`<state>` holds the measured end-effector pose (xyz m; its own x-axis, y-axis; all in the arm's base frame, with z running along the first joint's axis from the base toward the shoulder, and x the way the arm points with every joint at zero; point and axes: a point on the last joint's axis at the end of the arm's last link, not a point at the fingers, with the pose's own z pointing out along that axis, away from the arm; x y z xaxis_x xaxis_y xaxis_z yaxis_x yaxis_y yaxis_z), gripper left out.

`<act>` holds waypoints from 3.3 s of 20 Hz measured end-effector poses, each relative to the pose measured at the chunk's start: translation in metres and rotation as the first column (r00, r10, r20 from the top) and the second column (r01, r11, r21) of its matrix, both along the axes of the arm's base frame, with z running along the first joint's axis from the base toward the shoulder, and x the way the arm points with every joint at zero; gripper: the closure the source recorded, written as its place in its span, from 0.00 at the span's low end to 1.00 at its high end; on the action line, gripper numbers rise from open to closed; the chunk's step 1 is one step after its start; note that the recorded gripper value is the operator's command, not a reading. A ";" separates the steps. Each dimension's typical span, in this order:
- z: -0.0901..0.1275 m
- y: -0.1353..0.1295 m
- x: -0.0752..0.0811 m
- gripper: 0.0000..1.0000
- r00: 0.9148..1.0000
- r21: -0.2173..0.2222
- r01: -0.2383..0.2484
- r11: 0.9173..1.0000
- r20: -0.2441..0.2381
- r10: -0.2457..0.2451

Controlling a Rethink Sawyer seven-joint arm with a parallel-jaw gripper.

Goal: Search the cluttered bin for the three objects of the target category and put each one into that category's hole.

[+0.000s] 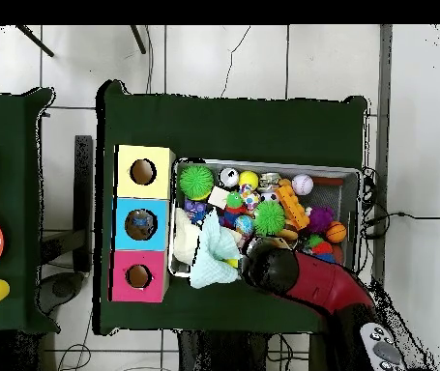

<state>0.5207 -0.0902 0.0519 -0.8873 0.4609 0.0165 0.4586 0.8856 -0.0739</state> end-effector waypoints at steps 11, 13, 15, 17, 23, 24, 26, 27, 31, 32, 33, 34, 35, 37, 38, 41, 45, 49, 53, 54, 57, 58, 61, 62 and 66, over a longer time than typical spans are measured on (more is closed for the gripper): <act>-0.019 -0.013 0.025 0.00 1.000 -0.009 -0.001 1.000 0.021 0.001; -0.023 -0.018 0.034 0.00 1.000 -0.008 0.001 1.000 0.032 -0.001; -0.026 -0.020 0.040 0.00 0.999 -0.008 0.002 1.000 0.039 -0.002; -0.028 -0.022 0.048 0.00 0.999 -0.006 0.001 1.000 0.051 -0.001; -0.028 -0.024 0.058 0.00 0.998 -0.009 -0.002 1.000 0.069 0.003; -0.028 -0.024 0.060 0.00 0.997 -0.010 -0.003 1.000 0.071 0.003; -0.027 -0.026 0.062 0.00 0.997 -0.012 -0.003 1.000 0.075 0.004; -0.027 -0.026 0.063 0.00 0.997 -0.013 -0.003 1.000 0.076 0.004; -0.028 -0.027 0.068 0.00 0.996 -0.017 -0.005 1.000 0.084 0.006; -0.028 -0.027 0.070 0.00 0.996 -0.018 -0.007 1.000 0.086 0.008; -0.029 -0.027 0.072 0.00 0.996 -0.019 -0.009 1.000 0.087 0.010; -0.030 -0.026 0.073 0.00 0.996 -0.019 -0.010 1.000 0.088 0.012; -0.033 -0.025 0.077 0.00 0.996 -0.020 -0.014 1.000 0.089 0.016; -0.037 -0.025 0.083 0.00 0.996 -0.021 -0.020 1.000 0.090 0.022; -0.039 -0.024 0.087 0.00 0.996 -0.022 -0.023 0.999 0.091 0.025; -0.046 -0.024 0.096 0.00 0.995 -0.025 -0.031 0.999 0.094 0.033; -0.052 -0.025 0.107 0.00 0.994 -0.030 -0.036 0.999 0.103 0.039; -0.055 -0.026 0.124 0.00 0.991 -0.041 -0.044 0.998 0.126 0.049; -0.057 -0.024 0.132 0.00 0.989 -0.046 -0.052 0.998 0.137 0.058; -0.056 -0.024 0.133 0.00 0.989 -0.047 -0.053 0.997 0.138 0.059; -0.055 -0.022 0.137 0.00 0.987 -0.050 -0.058 0.997 0.145 0.064; -0.055 -0.022 0.138 0.00 0.987 -0.051 -0.058 0.997 0.146 0.065; -0.054 -0.022 0.138 0.00 0.987 -0.052 -0.058 0.997 0.148 0.065; -0.055 -0.022 0.138 0.00 0.987 -0.052 -0.058 0.997 0.148 0.065; -0.055 -0.022 0.138 0.00 0.987 -0.051 -0.058 0.997 0.147 0.065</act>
<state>0.6586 -0.1122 -0.0031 -0.9051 0.4024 -0.1374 0.4122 0.9097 -0.0510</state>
